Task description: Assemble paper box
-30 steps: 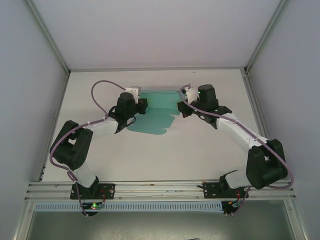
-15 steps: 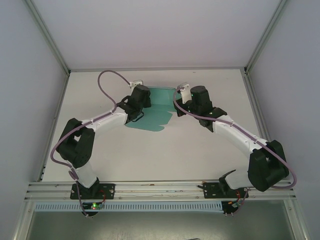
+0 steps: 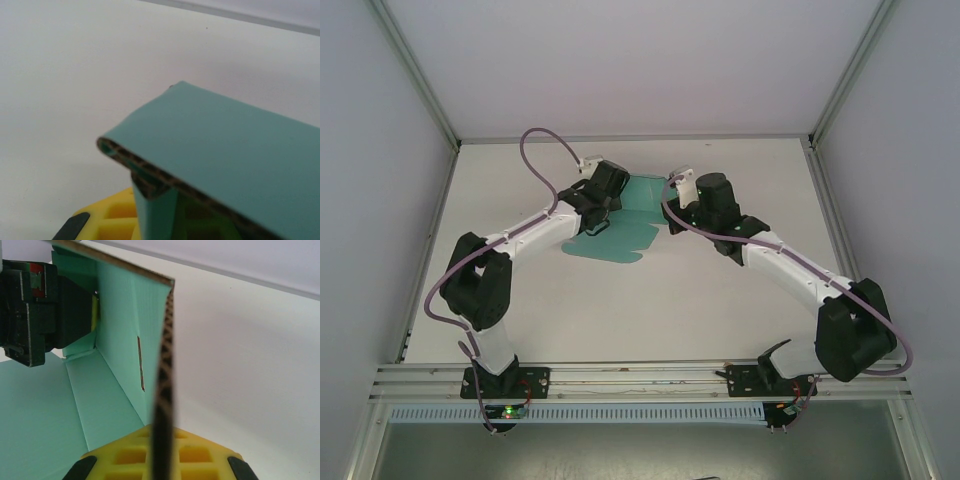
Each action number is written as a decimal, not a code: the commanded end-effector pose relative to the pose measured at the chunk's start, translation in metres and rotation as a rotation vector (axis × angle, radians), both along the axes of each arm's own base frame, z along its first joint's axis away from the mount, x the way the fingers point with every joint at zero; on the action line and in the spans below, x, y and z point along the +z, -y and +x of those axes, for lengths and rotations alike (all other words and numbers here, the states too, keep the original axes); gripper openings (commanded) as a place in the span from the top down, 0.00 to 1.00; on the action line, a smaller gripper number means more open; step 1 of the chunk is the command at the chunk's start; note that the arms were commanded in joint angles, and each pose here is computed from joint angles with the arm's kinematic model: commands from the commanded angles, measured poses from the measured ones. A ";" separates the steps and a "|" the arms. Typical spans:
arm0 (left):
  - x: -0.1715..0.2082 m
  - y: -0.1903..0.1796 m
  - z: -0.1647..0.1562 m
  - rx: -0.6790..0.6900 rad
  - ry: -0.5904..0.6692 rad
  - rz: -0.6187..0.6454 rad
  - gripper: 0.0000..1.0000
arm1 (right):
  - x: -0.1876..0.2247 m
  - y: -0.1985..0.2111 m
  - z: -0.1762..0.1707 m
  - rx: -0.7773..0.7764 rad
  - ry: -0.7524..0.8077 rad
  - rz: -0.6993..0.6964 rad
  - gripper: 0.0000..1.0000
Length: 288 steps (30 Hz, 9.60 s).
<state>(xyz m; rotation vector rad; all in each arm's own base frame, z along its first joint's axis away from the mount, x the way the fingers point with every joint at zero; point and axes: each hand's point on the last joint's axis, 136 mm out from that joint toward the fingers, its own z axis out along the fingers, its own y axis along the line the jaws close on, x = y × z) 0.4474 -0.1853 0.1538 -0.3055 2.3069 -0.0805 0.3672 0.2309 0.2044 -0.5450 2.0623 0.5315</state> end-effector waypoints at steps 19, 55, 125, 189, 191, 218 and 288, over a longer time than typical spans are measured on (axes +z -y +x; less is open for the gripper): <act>-0.012 -0.036 0.001 -0.138 0.025 0.033 1.00 | 0.016 -0.010 -0.005 0.086 0.030 0.035 0.62; 0.022 -0.001 -0.042 -0.285 0.242 -0.140 1.00 | 0.008 -0.020 0.026 0.023 0.025 0.005 0.23; 0.021 0.021 -0.074 -0.398 0.252 -0.176 1.00 | 0.003 0.005 -0.022 -0.101 0.048 0.282 0.01; 0.020 0.019 -0.072 -0.312 0.214 -0.121 1.00 | -0.069 0.064 -0.075 -0.253 -0.150 0.109 0.02; 0.019 0.021 -0.074 -0.331 0.211 -0.118 1.00 | -0.065 0.064 -0.065 -0.258 -0.112 0.098 0.02; 0.012 0.034 -0.078 -0.405 0.203 -0.137 1.00 | -0.070 0.012 -0.029 -0.136 -0.068 -0.089 0.02; 0.017 0.016 -0.083 -0.344 0.259 -0.122 1.00 | -0.030 -0.032 -0.057 0.183 -0.248 0.281 0.17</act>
